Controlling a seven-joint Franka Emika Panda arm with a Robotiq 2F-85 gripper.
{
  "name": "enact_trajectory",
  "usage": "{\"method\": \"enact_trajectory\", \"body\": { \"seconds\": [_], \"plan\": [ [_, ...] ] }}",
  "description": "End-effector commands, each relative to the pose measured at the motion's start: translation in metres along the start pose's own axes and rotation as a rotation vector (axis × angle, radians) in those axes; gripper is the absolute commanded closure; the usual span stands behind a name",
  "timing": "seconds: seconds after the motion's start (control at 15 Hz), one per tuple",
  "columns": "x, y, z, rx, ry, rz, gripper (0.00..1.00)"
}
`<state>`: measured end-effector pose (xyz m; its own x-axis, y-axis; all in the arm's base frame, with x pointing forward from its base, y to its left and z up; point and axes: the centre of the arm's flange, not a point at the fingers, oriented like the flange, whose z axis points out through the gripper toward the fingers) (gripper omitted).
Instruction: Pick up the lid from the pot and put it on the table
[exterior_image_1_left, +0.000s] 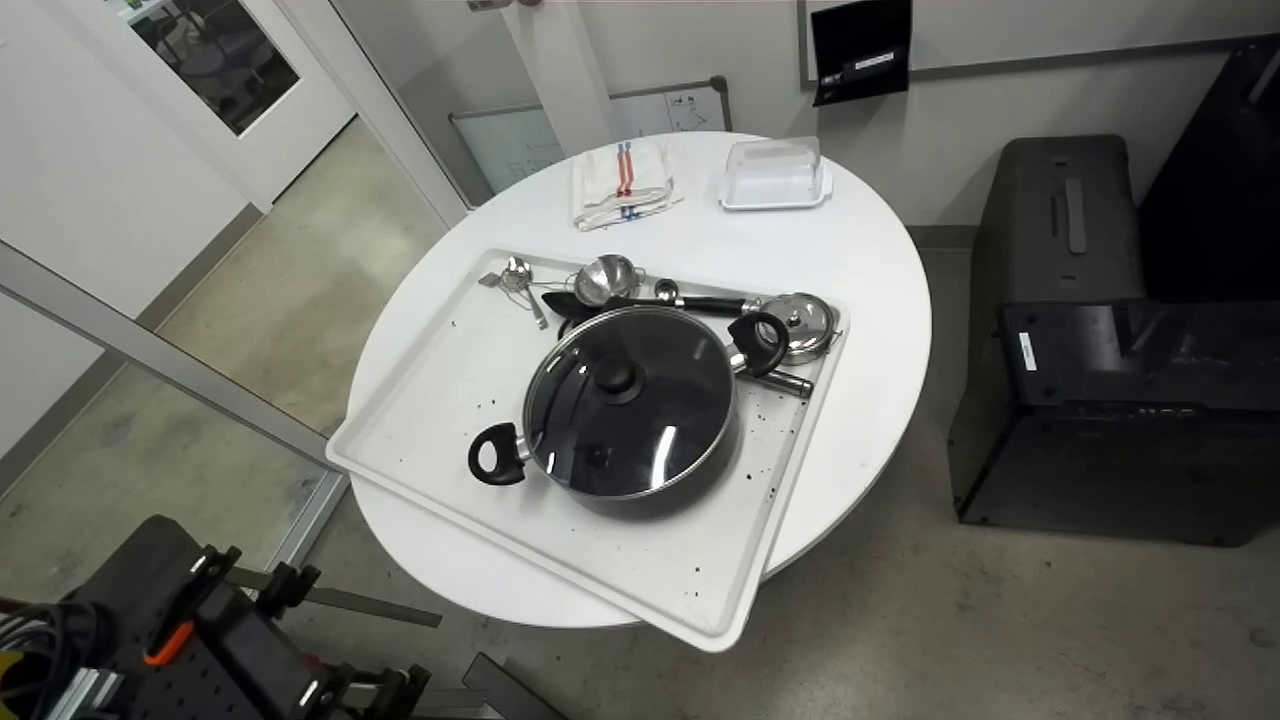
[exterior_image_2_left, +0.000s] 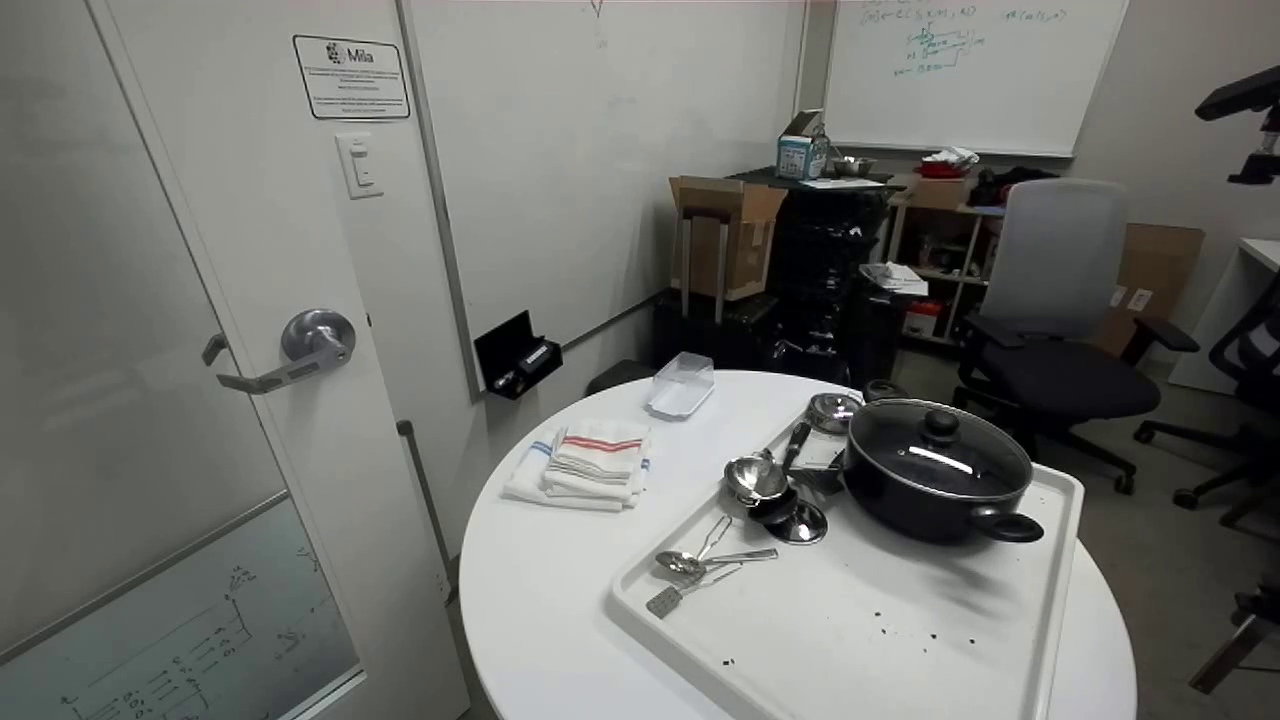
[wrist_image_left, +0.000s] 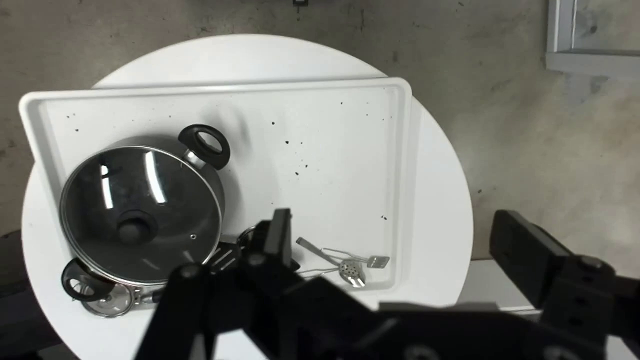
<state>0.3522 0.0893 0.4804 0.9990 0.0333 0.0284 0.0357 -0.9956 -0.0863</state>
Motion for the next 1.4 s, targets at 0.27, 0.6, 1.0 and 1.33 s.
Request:
{"method": "enact_trajectory", "body": {
  "seconds": [0.27,0.6,1.0,1.33],
  "plan": [
    [0.072,0.046,0.074,0.005,0.077,0.29,0.0],
    [0.107,0.087,0.115,0.004,0.121,0.492,0.0],
    [0.14,0.13,0.155,-0.044,0.165,0.694,0.0],
    [0.163,0.166,0.188,-0.095,0.175,0.848,0.0]
  ]
}}
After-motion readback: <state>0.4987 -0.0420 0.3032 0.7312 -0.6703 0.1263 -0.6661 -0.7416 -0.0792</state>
